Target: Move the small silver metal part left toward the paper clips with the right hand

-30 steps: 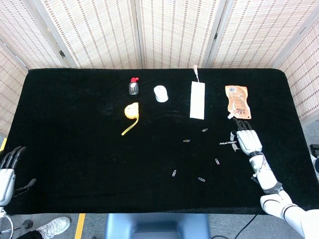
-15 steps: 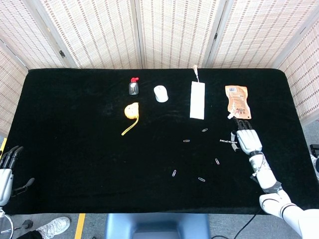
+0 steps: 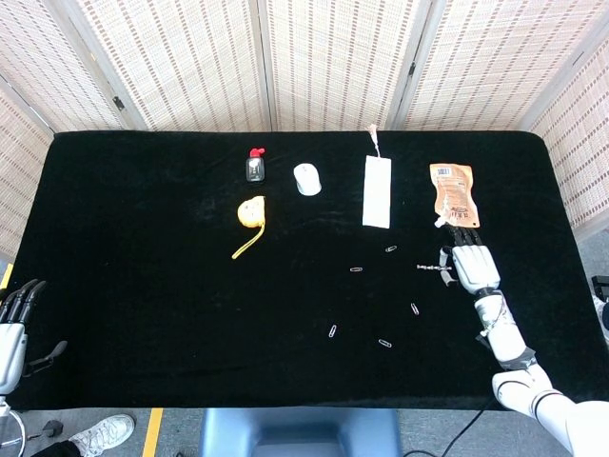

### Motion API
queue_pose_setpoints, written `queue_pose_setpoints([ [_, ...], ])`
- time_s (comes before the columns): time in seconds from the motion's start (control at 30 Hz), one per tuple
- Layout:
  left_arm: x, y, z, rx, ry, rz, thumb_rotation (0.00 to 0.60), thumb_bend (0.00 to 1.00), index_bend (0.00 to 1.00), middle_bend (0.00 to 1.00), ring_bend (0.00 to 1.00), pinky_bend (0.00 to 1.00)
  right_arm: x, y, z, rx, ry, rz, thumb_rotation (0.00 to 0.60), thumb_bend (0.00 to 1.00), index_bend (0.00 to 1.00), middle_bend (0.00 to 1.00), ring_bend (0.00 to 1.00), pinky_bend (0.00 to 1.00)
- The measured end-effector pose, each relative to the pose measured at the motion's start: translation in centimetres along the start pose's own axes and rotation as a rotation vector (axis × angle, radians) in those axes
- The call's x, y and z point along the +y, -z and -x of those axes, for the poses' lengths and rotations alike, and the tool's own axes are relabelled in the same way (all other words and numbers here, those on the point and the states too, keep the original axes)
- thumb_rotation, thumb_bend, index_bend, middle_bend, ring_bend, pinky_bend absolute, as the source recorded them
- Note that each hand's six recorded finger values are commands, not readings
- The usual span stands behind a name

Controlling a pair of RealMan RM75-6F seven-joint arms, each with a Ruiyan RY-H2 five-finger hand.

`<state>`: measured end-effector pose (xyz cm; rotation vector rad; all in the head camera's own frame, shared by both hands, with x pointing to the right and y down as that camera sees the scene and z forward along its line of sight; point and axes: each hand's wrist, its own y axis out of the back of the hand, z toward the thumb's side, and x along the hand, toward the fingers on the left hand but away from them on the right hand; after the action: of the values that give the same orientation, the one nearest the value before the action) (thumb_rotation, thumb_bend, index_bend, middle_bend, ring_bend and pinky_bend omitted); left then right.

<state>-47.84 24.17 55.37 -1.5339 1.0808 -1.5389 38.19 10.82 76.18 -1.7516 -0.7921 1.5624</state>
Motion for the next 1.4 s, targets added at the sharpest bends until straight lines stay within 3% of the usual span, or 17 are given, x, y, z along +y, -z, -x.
queue_pose_setpoints([
  [1.03,-0.1,-0.1,0.0,-0.007,0.000,-0.006,0.600,0.27,0.01,0.09,0.13,0.06,2.9,-2.4,0.4,0.077,0.118,0.126,0.600,0.39,0.75,0.13,0.07,0.00],
  [1.4,0.1,0.3,0.1,0.001,0.001,0.011,0.600,0.27,0.01,0.09,0.13,0.06,2.5,-4.7,2.7,0.079,0.071,0.145,0.600,0.39,0.75,0.13,0.07,0.00],
])
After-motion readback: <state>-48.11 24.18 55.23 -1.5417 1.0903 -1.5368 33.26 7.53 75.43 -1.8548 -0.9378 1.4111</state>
